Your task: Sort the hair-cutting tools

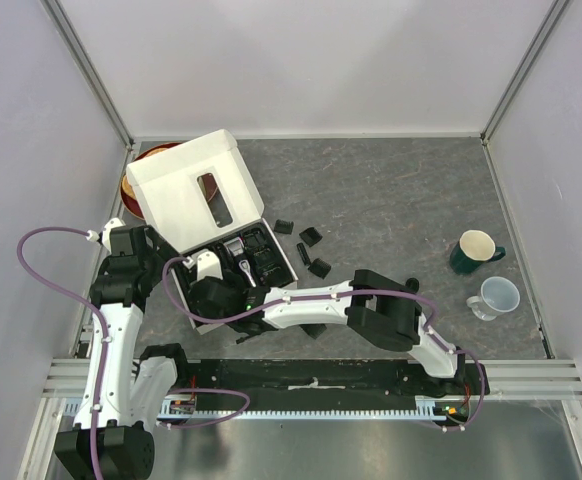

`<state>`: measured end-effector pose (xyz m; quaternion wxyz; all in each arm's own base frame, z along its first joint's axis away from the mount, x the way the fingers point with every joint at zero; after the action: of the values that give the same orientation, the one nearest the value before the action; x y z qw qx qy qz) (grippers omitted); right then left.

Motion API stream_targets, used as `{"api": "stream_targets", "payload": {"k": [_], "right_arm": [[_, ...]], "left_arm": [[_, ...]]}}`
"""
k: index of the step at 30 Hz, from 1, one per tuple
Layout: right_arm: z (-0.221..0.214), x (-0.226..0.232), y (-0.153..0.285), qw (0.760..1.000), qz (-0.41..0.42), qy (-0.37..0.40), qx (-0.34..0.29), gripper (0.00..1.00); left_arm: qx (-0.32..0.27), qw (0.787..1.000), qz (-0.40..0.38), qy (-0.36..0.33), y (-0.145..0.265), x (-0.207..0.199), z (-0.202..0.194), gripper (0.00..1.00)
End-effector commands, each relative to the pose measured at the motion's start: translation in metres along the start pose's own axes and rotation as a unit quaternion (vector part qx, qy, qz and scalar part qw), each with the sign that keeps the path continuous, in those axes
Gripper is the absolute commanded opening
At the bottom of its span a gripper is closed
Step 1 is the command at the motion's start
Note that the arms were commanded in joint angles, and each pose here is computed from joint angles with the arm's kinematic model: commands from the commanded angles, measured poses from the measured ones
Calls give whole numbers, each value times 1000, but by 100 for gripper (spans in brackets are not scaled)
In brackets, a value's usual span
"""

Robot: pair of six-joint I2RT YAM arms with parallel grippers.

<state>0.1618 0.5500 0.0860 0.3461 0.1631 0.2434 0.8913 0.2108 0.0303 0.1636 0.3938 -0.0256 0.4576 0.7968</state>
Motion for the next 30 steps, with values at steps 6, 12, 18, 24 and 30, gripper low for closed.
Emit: {"api": "stream_targets", "payload": {"k": [6,12,18,24,30], "right_arm": [[-4,-4,-5,1000,-19,-6,17,17],[42,-2,17,999,-20,-18,-29,25],[88,-5,55,997,-22,-24,-65,42],[84,-43,100,998,-46,3,-37,59],[41,-127,153,991,-100,77,50,81]], "left_arm": [[-12,1000,-10,-15,2,-4,7,90],[-11,1000,-11,-15,2,-5,7,90],[-12,1000,-11,-14,2,-5,7,90],[2,999,-33,-22,3,-12,4,92],[17,997,-67,-41,3,-22,0,94]]}}
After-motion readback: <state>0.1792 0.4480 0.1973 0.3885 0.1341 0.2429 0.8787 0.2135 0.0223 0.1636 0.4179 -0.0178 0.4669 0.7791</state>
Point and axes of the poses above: each gripper's point midway between its finger pads, its own y axis back along the fingers, its own x axis along the line the jaws close on, z = x × y, the point moved 2 cm from there along y, back along the fingers, and after that the axes turned 11 degrees about y, right-handed, at the moved point
